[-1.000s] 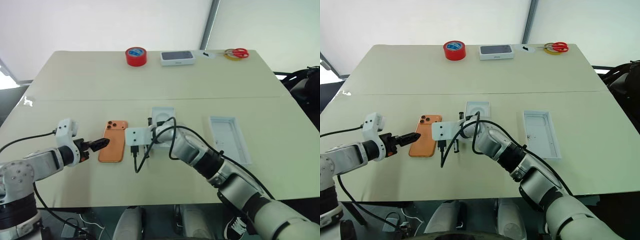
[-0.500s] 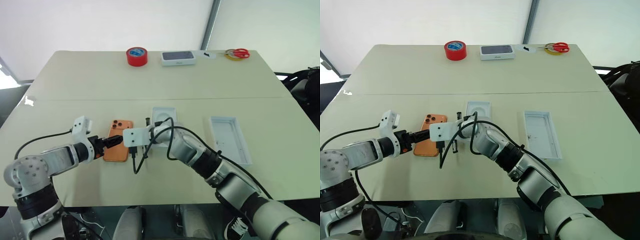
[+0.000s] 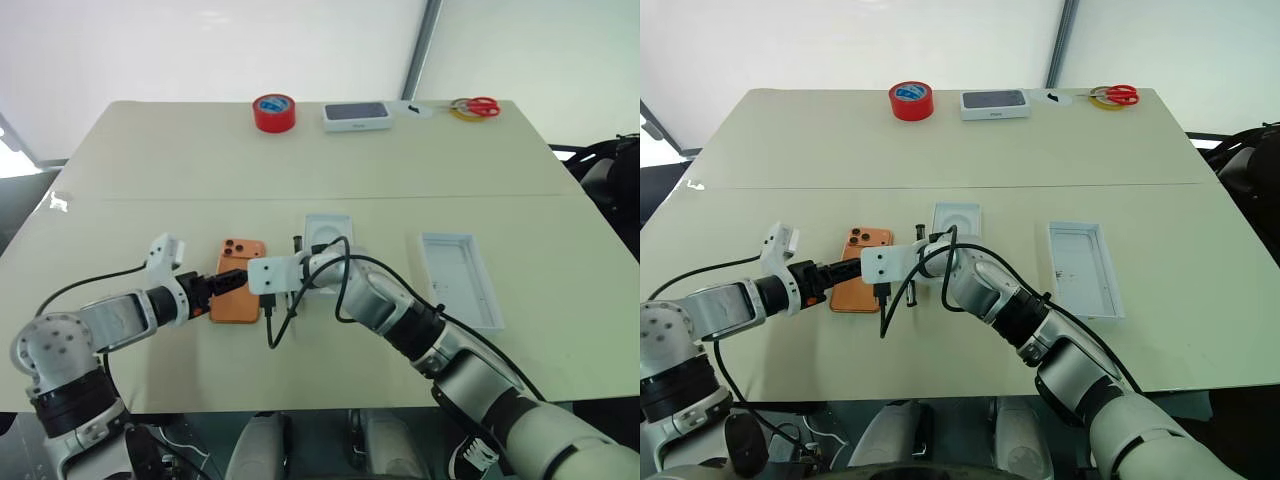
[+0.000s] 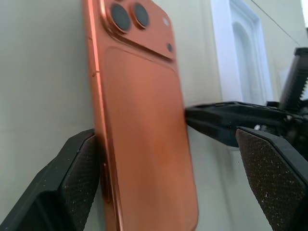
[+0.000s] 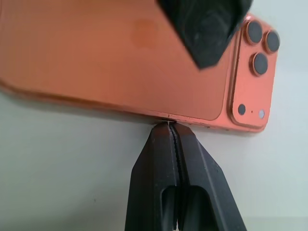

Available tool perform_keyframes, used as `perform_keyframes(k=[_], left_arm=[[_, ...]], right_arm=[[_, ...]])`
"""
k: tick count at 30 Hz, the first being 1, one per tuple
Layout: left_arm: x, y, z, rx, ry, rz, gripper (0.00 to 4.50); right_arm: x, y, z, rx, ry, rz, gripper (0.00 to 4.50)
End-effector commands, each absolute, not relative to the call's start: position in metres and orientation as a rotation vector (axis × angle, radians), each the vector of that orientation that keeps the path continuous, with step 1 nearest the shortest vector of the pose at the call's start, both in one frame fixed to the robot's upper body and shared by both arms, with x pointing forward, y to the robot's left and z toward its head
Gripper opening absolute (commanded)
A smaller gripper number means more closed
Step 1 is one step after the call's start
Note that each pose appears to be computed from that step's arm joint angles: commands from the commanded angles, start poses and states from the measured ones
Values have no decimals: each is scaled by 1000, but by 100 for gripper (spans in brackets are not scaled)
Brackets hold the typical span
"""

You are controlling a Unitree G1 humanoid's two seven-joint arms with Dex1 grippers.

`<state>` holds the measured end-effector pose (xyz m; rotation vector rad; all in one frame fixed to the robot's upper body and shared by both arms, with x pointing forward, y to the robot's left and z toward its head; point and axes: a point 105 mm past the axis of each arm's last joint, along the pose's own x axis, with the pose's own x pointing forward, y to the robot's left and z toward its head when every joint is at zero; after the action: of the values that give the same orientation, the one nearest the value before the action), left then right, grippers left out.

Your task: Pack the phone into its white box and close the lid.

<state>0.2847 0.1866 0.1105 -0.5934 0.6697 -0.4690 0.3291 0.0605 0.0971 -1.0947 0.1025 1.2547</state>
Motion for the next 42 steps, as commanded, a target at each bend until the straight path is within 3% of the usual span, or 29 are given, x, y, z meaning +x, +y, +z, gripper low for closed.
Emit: perform_keyframes(k=[1,9,12,16,24,27,29,37,42], left_arm=[[283,182,124,-604,640,-542,442],[288,199,127,-626,623,-471,442],[288,200,128,-633,619,-472,357],[285,202,124,-627,641,-467,170],[286,203,122,-679,630,-452,170],[286,203,122,-696,626,-448,90],[285,203,122,-711,624,-448,2],[296,204,150,-832,502,-442,2],[314,174,187,-948,414,-510,2]], right_arm=[[322,65,96,-1095,92,1277,1],[321,64,94,-1097,95,1277,1],[320,64,94,-1097,97,1275,0],[321,63,94,-1096,98,1273,0],[324,59,102,-1085,86,1250,0],[327,55,112,-1077,68,1226,0],[331,52,125,-1055,46,1197,0],[330,18,185,-883,-51,1118,0],[328,-40,204,-714,-25,1063,0]])
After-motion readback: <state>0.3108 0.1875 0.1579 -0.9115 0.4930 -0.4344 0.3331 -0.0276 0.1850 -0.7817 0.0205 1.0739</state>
